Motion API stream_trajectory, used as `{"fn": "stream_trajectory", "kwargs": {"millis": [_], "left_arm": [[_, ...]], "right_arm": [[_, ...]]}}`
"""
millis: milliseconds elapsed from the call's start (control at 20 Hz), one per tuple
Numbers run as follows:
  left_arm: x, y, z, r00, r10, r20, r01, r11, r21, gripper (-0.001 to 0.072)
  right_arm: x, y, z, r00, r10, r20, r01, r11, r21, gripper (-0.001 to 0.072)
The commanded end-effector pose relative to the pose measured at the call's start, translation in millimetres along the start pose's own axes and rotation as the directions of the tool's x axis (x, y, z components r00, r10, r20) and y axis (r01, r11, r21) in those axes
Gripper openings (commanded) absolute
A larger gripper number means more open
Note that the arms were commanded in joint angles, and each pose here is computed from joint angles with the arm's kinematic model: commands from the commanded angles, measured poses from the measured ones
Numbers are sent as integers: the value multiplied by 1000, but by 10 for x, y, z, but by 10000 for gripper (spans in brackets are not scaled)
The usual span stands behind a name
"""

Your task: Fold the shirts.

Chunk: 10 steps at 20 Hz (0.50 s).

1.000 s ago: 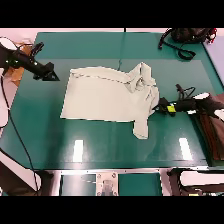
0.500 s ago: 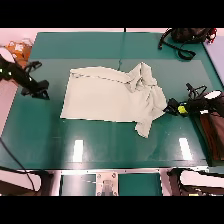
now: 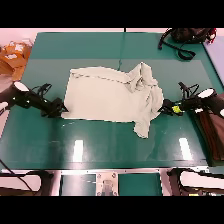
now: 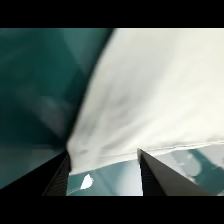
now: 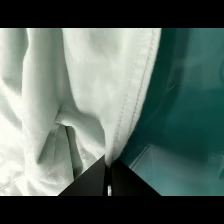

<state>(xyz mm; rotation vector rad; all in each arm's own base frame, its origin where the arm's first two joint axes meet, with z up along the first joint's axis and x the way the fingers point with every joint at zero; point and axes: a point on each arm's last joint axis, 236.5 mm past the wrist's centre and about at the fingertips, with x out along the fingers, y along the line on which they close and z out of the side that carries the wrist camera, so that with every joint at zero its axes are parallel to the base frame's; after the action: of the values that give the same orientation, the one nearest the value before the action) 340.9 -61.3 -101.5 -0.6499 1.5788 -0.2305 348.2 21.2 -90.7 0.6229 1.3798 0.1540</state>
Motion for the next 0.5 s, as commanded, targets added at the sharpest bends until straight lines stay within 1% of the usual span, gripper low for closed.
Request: {"fn": "stream_trajectory", "kwargs": {"millis": [0, 50, 100, 150, 200, 450], "left_arm": [[165, -145, -32, 994, -109, 29, 108, 994, 32, 309], [154, -172, -58, 993, -118, 15, 117, 992, 48, 237], [146, -183, -75, 993, -121, 6, 120, 991, 58, 238], [141, -189, -93, 993, -122, -3, 122, 990, 67, 122], [134, -187, -102, 993, -119, -8, 119, 990, 80, 21], [-3, -125, -37, 999, -52, -16, 54, 989, 136, 21]], "right_arm": [[14, 55, 30, 1000, 10, 14, -10, 1000, -4, 15], [14, 54, 29, 1000, 10, 14, -10, 1000, -6, 15], [14, 54, 29, 1000, 10, 14, -10, 1000, -6, 15], [14, 55, 29, 1000, 10, 14, -10, 1000, -6, 15], [15, 57, 20, 1000, 11, 10, -11, 1000, -5, 15], [14, 78, -49, 1000, 20, -19, -20, 1000, 2, 15]]}}
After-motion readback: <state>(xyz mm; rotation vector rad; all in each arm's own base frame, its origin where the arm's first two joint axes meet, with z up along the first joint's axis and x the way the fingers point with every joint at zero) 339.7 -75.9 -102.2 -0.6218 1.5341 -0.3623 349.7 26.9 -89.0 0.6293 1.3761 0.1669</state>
